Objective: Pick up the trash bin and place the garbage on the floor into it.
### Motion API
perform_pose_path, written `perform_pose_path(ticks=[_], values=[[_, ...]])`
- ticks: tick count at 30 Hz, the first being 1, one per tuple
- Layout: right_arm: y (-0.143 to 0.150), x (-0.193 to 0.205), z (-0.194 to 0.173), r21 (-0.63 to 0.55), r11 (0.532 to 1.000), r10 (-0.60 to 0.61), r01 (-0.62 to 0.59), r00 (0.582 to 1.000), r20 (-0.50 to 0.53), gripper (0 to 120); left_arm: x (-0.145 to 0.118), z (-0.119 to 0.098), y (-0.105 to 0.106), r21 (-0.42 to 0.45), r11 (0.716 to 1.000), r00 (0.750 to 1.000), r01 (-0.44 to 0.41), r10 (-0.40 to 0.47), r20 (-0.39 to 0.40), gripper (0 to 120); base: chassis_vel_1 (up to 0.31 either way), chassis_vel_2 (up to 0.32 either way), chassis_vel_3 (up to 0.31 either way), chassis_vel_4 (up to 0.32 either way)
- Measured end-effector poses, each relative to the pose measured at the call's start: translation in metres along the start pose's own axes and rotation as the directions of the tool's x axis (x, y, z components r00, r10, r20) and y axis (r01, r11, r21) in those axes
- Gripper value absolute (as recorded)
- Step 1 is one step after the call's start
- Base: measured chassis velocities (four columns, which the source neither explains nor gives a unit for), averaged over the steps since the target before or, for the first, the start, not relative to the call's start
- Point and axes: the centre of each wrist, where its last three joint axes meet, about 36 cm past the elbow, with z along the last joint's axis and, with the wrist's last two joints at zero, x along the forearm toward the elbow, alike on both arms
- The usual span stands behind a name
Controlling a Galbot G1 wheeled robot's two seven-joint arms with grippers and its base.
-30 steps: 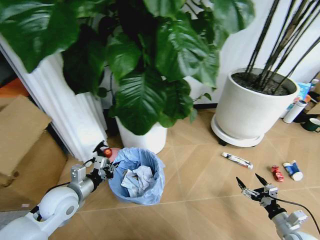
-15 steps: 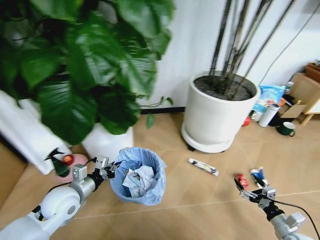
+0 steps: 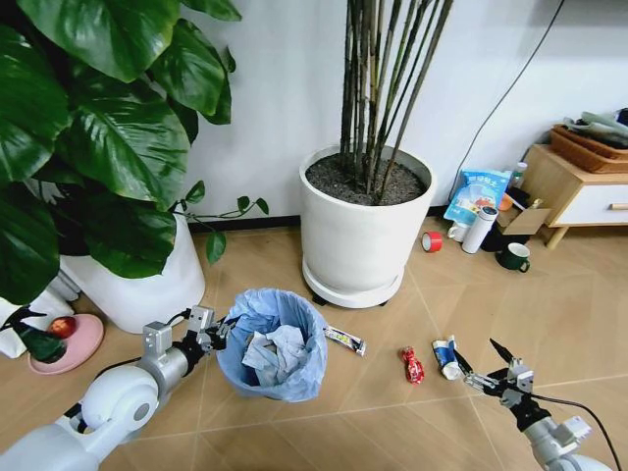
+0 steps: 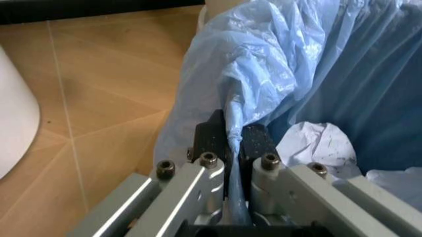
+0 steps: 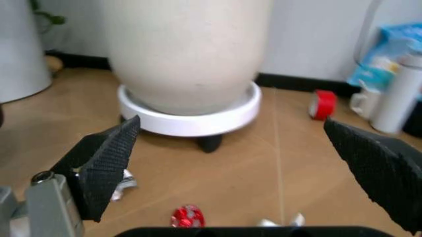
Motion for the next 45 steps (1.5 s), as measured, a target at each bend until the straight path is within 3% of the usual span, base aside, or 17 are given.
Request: perform_pose_path(ticks=[6, 15, 18, 24, 31, 38, 45], values=[[-0.009, -0.006, -0.001, 0.041, 0.997, -0.06, 0.06, 0.998, 0.002, 100, 0.001, -0.002, -0.001, -0.004, 1.0, 1.0, -0.003, 0.003, 0.0, 0, 0.088, 0.055, -0.05, -0.041], [-0.033, -0.029, -0.011, 0.037, 0.973, -0.223, 0.227, 0.97, -0.092, 100, 0.003, -0.004, -0.001, -0.008, 1.0, 1.0, -0.007, 0.007, -0.003, 0, 0.0, 0.0, 0.0, 0.0], [-0.048, -0.06, -0.011, 0.045, 0.94, -0.324, 0.338, 0.926, -0.195, 100, 0.002, -0.007, 0.0, -0.007, 1.0, 1.0, -0.011, 0.011, -0.002, 0, 0.0, 0.0, 0.0, 0.0], [-0.066, -0.122, 0.003, 0.023, 0.903, -0.403, 0.429, 0.864, -0.303, 100, 0.001, -0.007, 0.002, -0.005, 1.0, 1.0, -0.006, 0.006, -0.008, 0, 0.0, 0.0, 0.0, 0.0], [-0.046, -0.186, 0.025, 0.006, 0.836, -0.504, 0.549, 0.772, -0.388, 100, -0.002, -0.007, 0.003, 0.001, 1.0, 1.0, 0.0, 0.0, -0.004, 0, 0.0, 0.0, 0.0, 0.0], [-0.029, -0.243, 0.029, 0.022, 0.797, -0.542, 0.603, 0.732, -0.413, 100, -0.003, -0.007, 0.005, -0.001, 1.0, 1.0, 0.007, -0.007, -0.003, 0, 0.0, 0.0, 0.0, 0.0], [0.012, -0.291, 0.04, -0.01, 0.751, -0.602, 0.661, 0.678, -0.422, 100, -0.003, -0.007, 0.002, -0.005, 1.0, 1.0, 0.002, -0.002, 0.0, 0, 0.0, 0.0, 0.0, 0.0]])
